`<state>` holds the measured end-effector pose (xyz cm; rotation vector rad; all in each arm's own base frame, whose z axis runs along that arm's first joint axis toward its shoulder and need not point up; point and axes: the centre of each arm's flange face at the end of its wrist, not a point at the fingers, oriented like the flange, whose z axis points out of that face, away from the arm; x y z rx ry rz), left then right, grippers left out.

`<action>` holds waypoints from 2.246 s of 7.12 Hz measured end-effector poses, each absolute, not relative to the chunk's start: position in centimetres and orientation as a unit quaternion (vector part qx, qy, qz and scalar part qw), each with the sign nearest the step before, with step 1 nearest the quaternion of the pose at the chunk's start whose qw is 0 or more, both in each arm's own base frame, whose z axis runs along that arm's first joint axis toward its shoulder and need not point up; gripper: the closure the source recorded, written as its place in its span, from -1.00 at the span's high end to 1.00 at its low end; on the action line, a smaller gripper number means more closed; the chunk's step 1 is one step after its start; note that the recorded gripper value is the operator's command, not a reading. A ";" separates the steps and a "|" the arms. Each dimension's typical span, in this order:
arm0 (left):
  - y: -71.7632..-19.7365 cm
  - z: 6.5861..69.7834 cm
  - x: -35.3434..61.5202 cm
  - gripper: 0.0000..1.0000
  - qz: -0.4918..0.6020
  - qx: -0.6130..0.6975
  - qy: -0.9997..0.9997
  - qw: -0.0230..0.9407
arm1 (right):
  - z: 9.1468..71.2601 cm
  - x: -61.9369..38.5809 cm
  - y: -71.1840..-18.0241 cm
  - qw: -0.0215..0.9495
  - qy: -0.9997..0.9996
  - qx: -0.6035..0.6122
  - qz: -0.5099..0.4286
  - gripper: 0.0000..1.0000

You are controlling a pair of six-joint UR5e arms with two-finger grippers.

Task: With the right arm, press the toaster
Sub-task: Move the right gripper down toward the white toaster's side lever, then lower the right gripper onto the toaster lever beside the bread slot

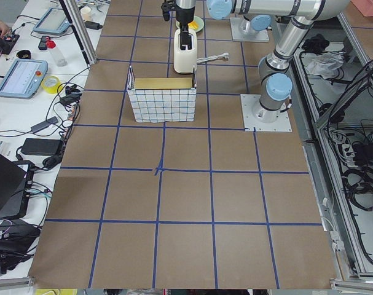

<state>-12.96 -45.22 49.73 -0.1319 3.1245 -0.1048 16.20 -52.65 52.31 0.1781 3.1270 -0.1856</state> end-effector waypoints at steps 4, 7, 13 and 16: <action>-45.2 49.7 -13.0 1.00 -0.034 -0.042 0.999 0.006 | 52.3 16.2 -52.6 0.001 0.997 0.053 -0.057 0.77; -45.2 49.7 -13.0 1.00 -0.034 -0.042 0.999 0.006 | 51.7 16.3 -52.2 0.036 0.997 0.058 -0.020 -0.72; -45.2 49.7 -13.0 1.00 -0.033 -0.042 0.999 0.006 | 49.2 10.3 -51.8 0.230 0.960 0.110 0.111 -1.00; -45.2 49.7 -13.0 1.00 -0.034 -0.042 0.999 0.006 | 44.2 8.8 -51.6 0.337 0.930 0.081 0.119 -1.00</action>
